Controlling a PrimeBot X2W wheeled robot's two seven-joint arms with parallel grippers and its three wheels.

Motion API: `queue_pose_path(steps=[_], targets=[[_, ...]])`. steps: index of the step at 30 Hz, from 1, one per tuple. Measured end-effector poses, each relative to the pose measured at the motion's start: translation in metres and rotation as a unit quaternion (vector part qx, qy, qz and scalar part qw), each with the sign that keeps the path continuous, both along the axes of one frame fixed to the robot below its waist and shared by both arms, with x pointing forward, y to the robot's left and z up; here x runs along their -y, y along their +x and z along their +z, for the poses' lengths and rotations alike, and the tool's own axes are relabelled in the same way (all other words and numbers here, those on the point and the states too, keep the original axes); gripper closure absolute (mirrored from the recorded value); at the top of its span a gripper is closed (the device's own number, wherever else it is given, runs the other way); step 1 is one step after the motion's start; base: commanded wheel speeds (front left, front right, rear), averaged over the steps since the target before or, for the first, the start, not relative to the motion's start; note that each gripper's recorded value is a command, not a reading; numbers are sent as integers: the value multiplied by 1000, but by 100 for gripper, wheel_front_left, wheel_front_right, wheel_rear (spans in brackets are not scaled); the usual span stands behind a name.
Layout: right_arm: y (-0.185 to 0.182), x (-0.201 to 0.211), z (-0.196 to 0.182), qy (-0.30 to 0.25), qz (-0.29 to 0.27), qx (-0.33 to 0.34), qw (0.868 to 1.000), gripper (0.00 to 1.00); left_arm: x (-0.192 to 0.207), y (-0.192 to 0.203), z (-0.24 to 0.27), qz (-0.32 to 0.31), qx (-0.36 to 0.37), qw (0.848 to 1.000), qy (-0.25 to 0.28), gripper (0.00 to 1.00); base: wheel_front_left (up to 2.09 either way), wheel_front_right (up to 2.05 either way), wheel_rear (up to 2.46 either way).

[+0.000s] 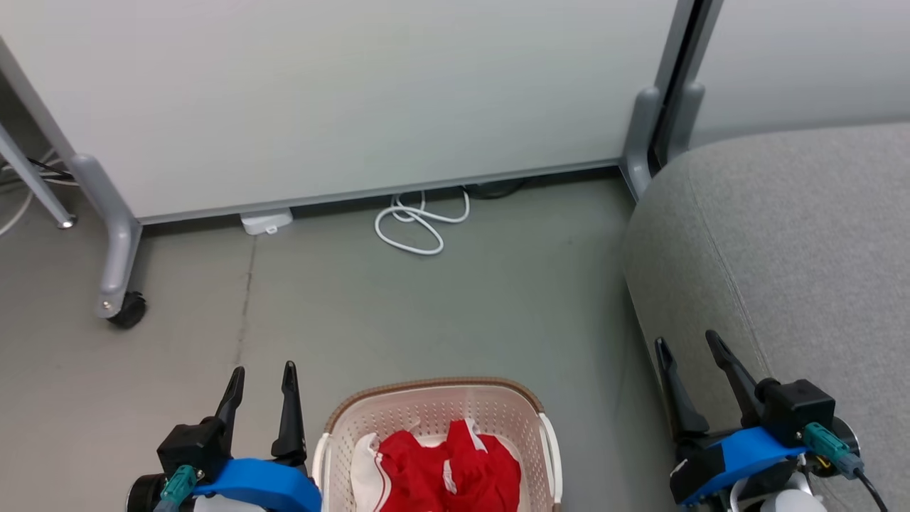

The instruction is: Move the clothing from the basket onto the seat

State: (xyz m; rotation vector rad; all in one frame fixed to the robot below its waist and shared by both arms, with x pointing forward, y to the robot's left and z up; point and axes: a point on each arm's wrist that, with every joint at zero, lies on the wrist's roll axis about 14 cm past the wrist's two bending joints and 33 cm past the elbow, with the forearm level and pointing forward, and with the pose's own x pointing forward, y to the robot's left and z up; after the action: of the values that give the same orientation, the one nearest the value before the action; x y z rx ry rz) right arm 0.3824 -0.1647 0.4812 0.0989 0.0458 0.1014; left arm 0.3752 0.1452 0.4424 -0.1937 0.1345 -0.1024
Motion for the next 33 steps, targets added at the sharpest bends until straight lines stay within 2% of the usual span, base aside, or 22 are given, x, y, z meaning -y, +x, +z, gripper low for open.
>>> queue_pose_path(steps=[8,16,20,25,33], targets=[[9,10,-10,-3,-13,-13,1000,0,17,18,-38,-22,-56,998,-3,0,0,0,0],[23,15,-28,2,-21,-30,999,0,38,30,-101,-65,-153,986,0,0,0,0,0],[29,19,-42,3,-25,-45,999,0,50,33,-136,-90,-209,974,1,0,0,0,0],[31,27,-62,8,-38,-68,997,0,64,27,-184,-129,-287,949,12,0,0,0,0],[30,42,-97,24,-65,-112,991,0,73,28,-243,-154,-367,917,24,0,0,0,0]])
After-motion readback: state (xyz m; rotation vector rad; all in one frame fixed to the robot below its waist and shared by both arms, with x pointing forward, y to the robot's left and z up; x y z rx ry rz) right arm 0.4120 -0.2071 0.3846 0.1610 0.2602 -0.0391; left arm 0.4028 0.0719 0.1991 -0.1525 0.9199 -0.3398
